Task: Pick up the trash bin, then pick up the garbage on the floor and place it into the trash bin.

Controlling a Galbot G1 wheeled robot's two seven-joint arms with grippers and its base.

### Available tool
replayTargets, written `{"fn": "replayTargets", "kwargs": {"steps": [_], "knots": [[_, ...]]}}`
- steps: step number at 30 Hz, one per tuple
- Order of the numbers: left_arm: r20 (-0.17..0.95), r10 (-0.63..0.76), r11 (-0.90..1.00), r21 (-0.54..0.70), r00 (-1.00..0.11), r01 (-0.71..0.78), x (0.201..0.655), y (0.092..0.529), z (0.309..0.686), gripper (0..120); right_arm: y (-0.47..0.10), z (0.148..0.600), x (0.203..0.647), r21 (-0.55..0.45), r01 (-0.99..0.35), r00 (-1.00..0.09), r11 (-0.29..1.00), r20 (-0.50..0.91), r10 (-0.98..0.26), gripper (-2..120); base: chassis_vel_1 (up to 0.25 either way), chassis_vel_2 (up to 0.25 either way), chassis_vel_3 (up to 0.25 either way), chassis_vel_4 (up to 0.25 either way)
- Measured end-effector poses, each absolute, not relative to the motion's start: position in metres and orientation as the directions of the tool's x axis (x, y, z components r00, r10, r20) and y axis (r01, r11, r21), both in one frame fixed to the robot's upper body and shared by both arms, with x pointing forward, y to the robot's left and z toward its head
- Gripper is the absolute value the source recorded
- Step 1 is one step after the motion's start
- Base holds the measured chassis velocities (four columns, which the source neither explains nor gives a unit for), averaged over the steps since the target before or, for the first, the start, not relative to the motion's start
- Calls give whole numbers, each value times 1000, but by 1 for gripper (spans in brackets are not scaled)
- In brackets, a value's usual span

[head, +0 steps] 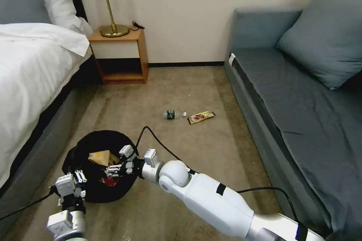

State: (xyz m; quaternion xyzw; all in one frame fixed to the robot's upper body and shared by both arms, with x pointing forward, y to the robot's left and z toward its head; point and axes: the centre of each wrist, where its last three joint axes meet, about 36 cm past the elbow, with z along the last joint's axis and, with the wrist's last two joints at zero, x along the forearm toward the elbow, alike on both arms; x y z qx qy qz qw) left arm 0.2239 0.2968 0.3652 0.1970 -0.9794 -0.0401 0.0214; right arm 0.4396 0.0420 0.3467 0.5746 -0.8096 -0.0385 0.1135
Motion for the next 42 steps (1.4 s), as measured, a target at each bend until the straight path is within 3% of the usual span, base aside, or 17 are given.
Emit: {"fn": "replayTargets", "kwargs": {"steps": [3,9,16,28,34,42], "knots": [[26,-388,919,89,-921,-385,223,297,365,7,36,349,439,190,-921,-320,341,133,-938,99,0,0,0,0],[21,-387,919,92,-922,-383,221,297,369,7,17,356,443,195,-908,-362,372,87,-928,100,0,0,0,0],[19,-387,918,101,-922,-383,218,299,371,7,-37,364,462,196,-850,-496,489,14,-868,100,0,0,0,0],[4,-390,914,123,-921,-386,211,305,363,7,-142,327,449,90,-642,-746,762,156,-647,100,0,0,0,0],[-8,-389,911,146,-921,-386,207,306,360,7,-166,312,441,66,-543,-815,837,198,-544,100,0,0,0,0],[-14,-390,909,150,-921,-388,206,305,362,7,-175,309,439,59,-495,-844,867,206,-496,100,0,0,0,0]]}}
